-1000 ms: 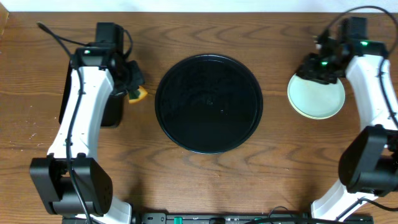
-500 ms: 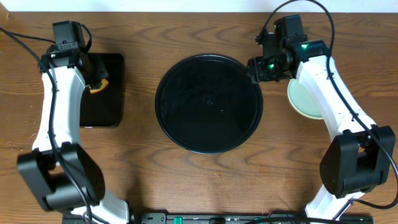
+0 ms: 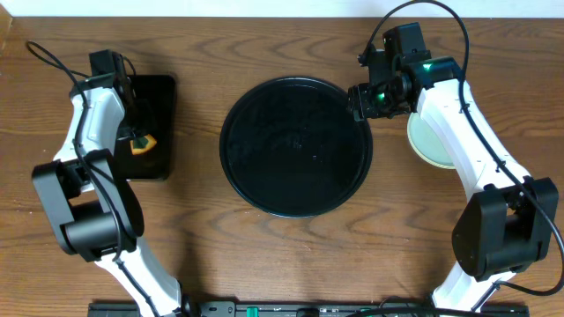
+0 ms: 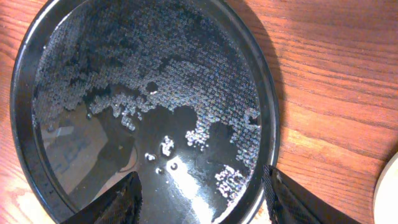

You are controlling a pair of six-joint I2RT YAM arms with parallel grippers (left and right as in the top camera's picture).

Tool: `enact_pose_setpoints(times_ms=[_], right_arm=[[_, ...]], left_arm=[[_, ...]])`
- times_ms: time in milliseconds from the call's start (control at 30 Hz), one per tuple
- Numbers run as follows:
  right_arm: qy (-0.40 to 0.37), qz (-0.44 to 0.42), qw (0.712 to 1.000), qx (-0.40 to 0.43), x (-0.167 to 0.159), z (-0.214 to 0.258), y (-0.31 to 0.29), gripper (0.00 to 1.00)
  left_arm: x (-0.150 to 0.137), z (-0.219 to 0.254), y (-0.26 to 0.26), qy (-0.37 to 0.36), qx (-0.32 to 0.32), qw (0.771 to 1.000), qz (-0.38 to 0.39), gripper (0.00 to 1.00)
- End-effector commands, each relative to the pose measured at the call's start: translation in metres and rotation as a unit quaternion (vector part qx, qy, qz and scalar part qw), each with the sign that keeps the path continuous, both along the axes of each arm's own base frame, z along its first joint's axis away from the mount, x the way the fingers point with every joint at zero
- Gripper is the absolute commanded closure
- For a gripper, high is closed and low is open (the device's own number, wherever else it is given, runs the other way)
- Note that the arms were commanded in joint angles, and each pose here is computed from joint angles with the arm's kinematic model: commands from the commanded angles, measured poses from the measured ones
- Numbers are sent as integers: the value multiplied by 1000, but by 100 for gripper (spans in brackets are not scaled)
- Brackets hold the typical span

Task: Clean dirty plates on tray and stack at the side
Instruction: 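Place the sponge into the black rectangular tray with the left gripper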

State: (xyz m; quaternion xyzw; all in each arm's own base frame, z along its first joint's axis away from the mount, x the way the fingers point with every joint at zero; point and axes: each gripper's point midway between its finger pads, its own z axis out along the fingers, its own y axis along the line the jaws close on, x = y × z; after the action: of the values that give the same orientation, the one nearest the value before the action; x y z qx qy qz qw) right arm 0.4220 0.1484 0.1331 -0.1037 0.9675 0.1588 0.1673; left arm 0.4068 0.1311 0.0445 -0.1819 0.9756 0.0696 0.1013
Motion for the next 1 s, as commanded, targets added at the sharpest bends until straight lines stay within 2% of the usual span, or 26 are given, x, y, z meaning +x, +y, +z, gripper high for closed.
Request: enact_pose_setpoints(times_ms=[0,33,100,167,200,400,600,700,733,867,933,967], right_arm=[[-9,4,1000,-2,-4,8,1,39],[-9,4,1000,-2,-4,8,1,39],[-8,4,1000,-3,-4,8,1,39],[-6,4,1000,-3,-5,7,1,39],[-5,4,1000,-4,-6,7,1,39],[-6,8,1000,-5,-6,7,0,37],[-18,5,1000,-1,-2,20,-2,34],[-37,-2,999,3,2,39,-7,33],[-46,-5,999,5,3,50,-9,33],[-88,-6,996,6,-1,95,-21,29],[-111,-6,994,4,-8,119,-28,23],[-123,-10,992,4,-12,131,-32,17]], left_arm=[[-5,-10,1,17,4,1000,-3,85],[-5,-10,1,19,3,1000,-3,83],[-6,-11,1,19,2,1000,-4,69],[-6,-11,1,19,2,1000,-4,49],[-6,-11,1,19,2,1000,-4,44],[-2,2,1,12,4,1000,-4,36],[-6,68,-3,-32,15,999,-6,35],[-16,109,-21,-66,2,998,-12,35],[-22,122,-30,-80,-13,997,-12,29],[-38,160,-53,-119,-40,992,-19,27],[-42,174,-56,-137,-36,990,-22,25],[-44,180,-56,-145,-33,989,-23,25]])
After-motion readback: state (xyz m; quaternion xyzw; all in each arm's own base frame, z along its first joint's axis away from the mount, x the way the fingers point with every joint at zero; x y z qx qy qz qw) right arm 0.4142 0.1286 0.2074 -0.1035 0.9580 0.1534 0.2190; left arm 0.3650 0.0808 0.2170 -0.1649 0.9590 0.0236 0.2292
